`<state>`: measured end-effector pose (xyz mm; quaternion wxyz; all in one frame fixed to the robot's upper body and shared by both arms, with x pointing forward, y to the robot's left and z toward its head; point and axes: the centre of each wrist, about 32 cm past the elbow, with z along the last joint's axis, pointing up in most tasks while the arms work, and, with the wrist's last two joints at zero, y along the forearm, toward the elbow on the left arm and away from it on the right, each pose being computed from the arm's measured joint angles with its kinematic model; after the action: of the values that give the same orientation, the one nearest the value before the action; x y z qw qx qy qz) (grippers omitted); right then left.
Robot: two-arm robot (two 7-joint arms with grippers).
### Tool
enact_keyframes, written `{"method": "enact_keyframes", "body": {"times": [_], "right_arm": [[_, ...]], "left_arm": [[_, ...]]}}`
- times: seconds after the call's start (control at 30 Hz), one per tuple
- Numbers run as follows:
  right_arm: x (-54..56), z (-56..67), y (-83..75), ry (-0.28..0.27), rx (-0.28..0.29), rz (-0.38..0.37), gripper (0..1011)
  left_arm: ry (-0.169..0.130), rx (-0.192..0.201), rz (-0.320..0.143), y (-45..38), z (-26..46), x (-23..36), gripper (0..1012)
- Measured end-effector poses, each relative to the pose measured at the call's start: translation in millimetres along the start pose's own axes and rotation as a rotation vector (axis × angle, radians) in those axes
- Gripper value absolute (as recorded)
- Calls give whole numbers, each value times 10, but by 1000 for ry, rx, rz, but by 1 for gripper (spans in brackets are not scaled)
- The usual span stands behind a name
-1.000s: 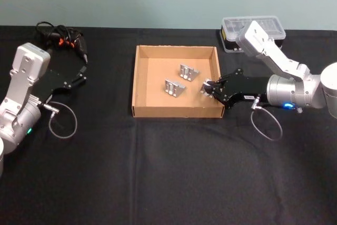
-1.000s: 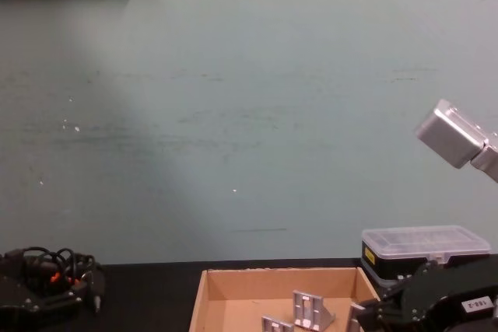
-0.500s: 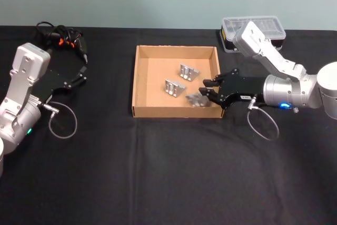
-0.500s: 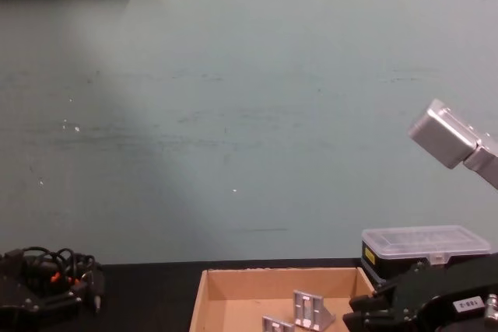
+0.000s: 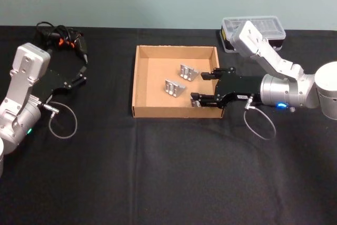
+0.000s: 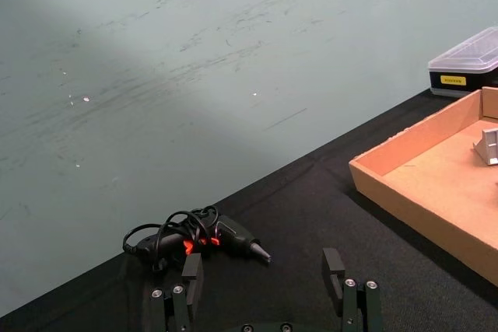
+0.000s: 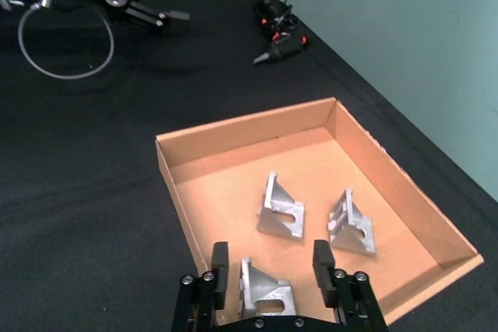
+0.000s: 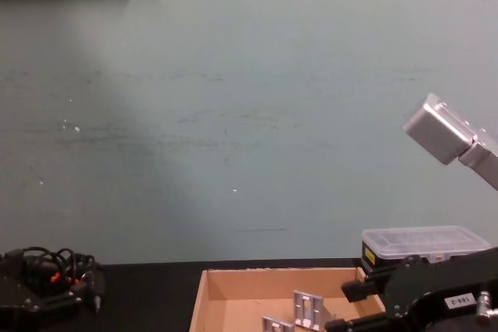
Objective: Use one hand to pick up the angle iron from the table and place it into the box.
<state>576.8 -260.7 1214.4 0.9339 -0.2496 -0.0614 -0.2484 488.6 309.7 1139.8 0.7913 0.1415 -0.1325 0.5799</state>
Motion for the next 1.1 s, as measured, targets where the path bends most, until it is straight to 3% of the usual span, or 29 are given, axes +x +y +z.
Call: {"method": "enact_keyframes", "body": {"times": [0.4,0.73,0.87,1.1], "right_arm": [[-17,81,-23,-8,92,-31,993],[-43,157,-112,-1,209,-148,1003],[-77,148,-182,11,245,-237,1003],[-158,29,-282,37,233,-378,1003]], "left_arm": [[0,0,0,0,0,0,1000],[0,0,0,0,0,0,1000],[0,0,0,0,0,0,1000],[0,0,0,0,0,0,1000]]}}
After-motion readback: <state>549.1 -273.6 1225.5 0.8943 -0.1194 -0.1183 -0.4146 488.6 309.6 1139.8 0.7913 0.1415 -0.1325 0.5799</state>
